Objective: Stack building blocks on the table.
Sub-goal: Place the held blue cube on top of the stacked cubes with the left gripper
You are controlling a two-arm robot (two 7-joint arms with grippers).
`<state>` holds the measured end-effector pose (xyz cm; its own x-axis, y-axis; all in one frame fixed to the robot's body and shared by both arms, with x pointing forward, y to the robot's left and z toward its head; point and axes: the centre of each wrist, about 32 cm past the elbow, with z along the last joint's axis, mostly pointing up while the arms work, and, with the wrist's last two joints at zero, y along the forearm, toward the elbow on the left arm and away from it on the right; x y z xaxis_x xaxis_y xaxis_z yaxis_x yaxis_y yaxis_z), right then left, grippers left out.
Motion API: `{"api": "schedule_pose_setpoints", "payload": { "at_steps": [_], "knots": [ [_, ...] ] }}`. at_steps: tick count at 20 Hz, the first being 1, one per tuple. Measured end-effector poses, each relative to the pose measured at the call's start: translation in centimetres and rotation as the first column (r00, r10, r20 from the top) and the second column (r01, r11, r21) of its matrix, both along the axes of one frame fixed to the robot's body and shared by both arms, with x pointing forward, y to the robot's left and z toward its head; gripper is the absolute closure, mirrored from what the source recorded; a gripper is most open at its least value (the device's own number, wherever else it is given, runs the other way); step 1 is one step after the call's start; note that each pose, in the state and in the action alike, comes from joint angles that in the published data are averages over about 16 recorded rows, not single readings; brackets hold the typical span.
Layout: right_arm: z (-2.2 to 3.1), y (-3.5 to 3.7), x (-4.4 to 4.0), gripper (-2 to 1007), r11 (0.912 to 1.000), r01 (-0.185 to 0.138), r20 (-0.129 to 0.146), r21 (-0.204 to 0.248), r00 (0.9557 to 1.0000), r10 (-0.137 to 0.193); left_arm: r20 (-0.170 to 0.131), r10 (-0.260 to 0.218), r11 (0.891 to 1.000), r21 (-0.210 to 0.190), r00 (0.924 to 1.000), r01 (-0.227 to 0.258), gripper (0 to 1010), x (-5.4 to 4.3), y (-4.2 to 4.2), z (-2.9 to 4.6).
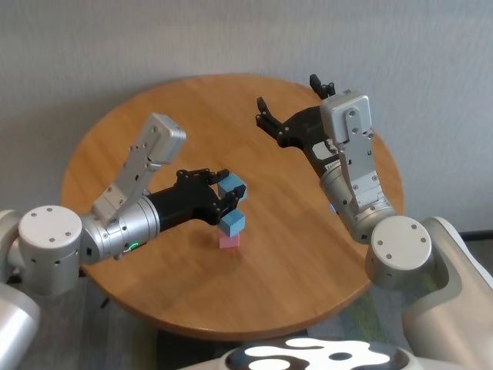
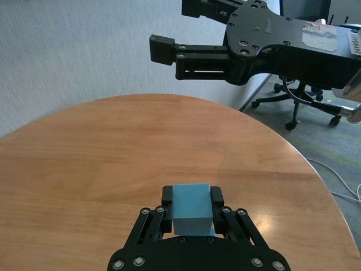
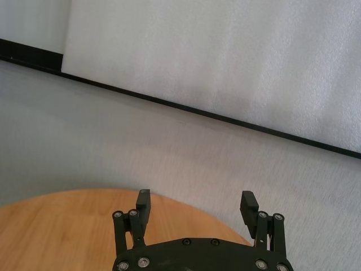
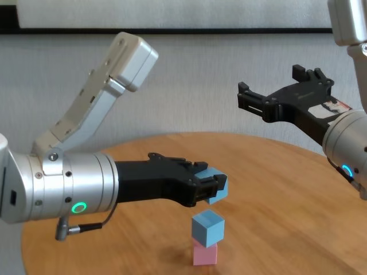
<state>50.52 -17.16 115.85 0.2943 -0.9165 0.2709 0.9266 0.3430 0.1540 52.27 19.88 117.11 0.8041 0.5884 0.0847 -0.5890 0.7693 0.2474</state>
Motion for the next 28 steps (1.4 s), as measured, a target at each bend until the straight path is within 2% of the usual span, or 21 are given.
{"api": "schedule_pose_setpoints", "payload": {
  "at_steps": [15,28],
  "knots": [
    [0.0,0.0,0.0,0,1.0,0.0,0.0,0.0,1.0,0.0,-0.091,0.012,1.0,0.001,0.9958,-0.012,609,-0.91,-0.47,-0.3],
    [0.0,0.0,0.0,0,1.0,0.0,0.0,0.0,1.0,0.0,-0.108,0.033,0.999,-0.016,0.9936,-0.035,609,-0.77,-0.22,-0.55]
  ]
}}
